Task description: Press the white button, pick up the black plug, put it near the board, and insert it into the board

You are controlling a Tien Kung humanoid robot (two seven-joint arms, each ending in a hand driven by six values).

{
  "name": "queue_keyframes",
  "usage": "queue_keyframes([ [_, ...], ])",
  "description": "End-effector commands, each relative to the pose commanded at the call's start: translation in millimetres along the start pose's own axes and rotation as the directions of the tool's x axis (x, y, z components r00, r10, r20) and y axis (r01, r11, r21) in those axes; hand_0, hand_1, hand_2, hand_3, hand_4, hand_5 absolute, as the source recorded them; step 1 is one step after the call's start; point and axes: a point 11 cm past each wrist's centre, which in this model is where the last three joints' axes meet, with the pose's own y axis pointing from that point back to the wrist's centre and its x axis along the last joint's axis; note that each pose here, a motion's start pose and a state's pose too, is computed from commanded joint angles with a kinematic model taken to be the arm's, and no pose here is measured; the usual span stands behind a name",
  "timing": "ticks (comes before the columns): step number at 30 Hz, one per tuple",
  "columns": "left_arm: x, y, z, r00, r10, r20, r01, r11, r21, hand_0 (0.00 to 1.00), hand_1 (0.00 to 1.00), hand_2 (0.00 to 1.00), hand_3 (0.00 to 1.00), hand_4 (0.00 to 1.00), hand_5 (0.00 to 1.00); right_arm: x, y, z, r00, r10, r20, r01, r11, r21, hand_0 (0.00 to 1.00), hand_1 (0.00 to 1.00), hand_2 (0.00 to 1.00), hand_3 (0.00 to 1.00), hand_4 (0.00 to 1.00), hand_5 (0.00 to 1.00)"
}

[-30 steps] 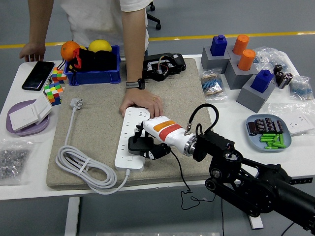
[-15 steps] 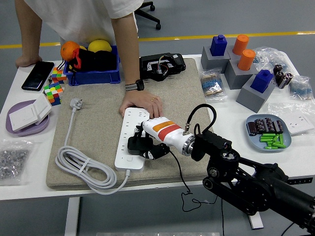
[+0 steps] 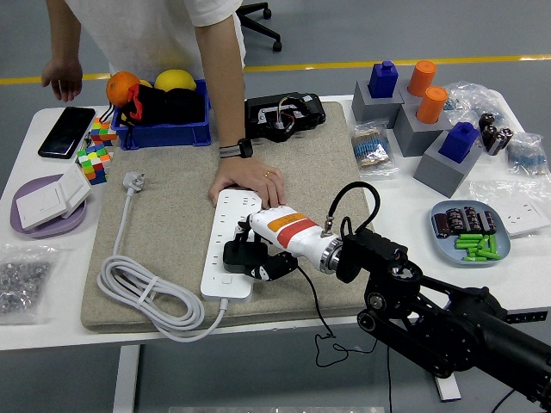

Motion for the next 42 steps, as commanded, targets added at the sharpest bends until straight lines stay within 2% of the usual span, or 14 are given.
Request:
queue_keyframes([
  [1,0.0,0.0,0.0,1.000,0.000,0.000,0.000,1.000,0.000,0.650,0.640,0.634,0.675,0.523,0.098,0.4,0.1,-0.2,1.000,0.000,0.000,0.000,1.000,0.001,0.595,0.656,0.659,0.696,0.982,0.104],
  [6,0.1,-0.1,-0.4,1.000,0.000,0.002,0.000,1.000,0.001,0.650,0.640,0.634,0.675,0.523,0.098,4.7,0.5,-2.7,1.000,0.016,0.018,-0.017,1.000,0.024,0.595,0.656,0.659,0.696,0.982,0.104],
  [7,0.1,-0.1,-0.4,1.000,0.000,0.003,0.000,1.000,0.001,0.650,0.640,0.634,0.675,0.523,0.098,5.3,0.6,-3.1,1.000,0.021,0.022,-0.021,0.999,0.028,0.869,0.851,0.846,0.915,0.998,0.340],
  [12,-0.1,-0.2,-1.1,1.000,0.000,0.003,0.000,1.000,0.003,0.650,0.640,0.634,0.675,0.523,0.098,7.8,0.9,-4.5,0.999,0.037,0.034,-0.038,0.998,0.041,0.869,0.851,0.846,0.915,0.998,0.340],
  [13,-0.1,-0.2,-1.3,1.000,0.000,0.003,0.000,1.000,0.004,0.650,0.640,0.634,0.675,0.522,0.098,8.2,1.0,-4.9,0.999,0.039,0.036,-0.041,0.998,0.043,0.916,0.890,0.888,0.952,0.998,0.477],
  [20,-0.3,-0.3,-2.0,1.000,-0.001,0.008,0.001,1.000,0.006,0.650,0.640,0.634,0.675,0.522,0.099,12.8,3.6,-4.6,0.998,0.053,0.042,-0.055,0.998,0.038,0.926,0.896,0.893,0.956,0.998,0.490],
  [24,-1.0,-0.4,-2.4,1.000,-0.003,0.010,0.003,1.000,0.006,0.650,0.640,0.634,0.675,0.522,0.099,25.9,13.1,-2.0,0.992,0.101,0.081,-0.105,0.994,0.039,0.926,0.896,0.893,0.956,0.998,0.490],
  [30,-1.1,-0.5,-2.8,1.000,-0.002,0.013,0.002,1.000,0.006,0.650,0.640,0.634,0.675,0.522,0.096,52.4,41.9,19.9,0.965,0.214,0.151,-0.217,0.976,0.002,0.925,0.890,0.888,0.950,0.998,0.509],
  [31,-1.2,-0.6,-3.0,1.000,-0.002,0.012,0.002,1.000,0.007,0.650,0.640,0.634,0.676,0.523,0.096,56.3,47.3,24.9,0.959,0.233,0.159,-0.234,0.972,-0.008,0.924,0.890,0.888,0.946,0.998,0.536],
  [36,-2.0,-0.8,-4.1,1.000,-0.002,0.009,0.002,1.000,0.009,0.650,0.640,0.634,0.676,0.523,0.096,72.3,79.2,51.4,0.918,0.338,0.206,-0.333,0.941,-0.063,0.924,0.890,0.888,0.946,0.998,0.536],
  [37,-2.6,-0.8,-4.2,1.000,-0.004,0.007,0.003,1.000,0.008,0.650,0.640,0.634,0.676,0.523,0.096,74.5,84.7,55.4,0.909,0.358,0.215,-0.350,0.934,-0.073,0.923,0.889,0.884,0.938,0.998,0.579],
  [42,-5.4,-0.8,-3.0,1.000,-0.009,0.004,0.009,1.000,0.004,0.650,0.640,0.634,0.676,0.523,0.096,79.0,112.6,74.8,0.859,0.443,0.256,-0.427,0.897,-0.118,0.923,0.889,0.884,0.938,0.998,0.579],
])
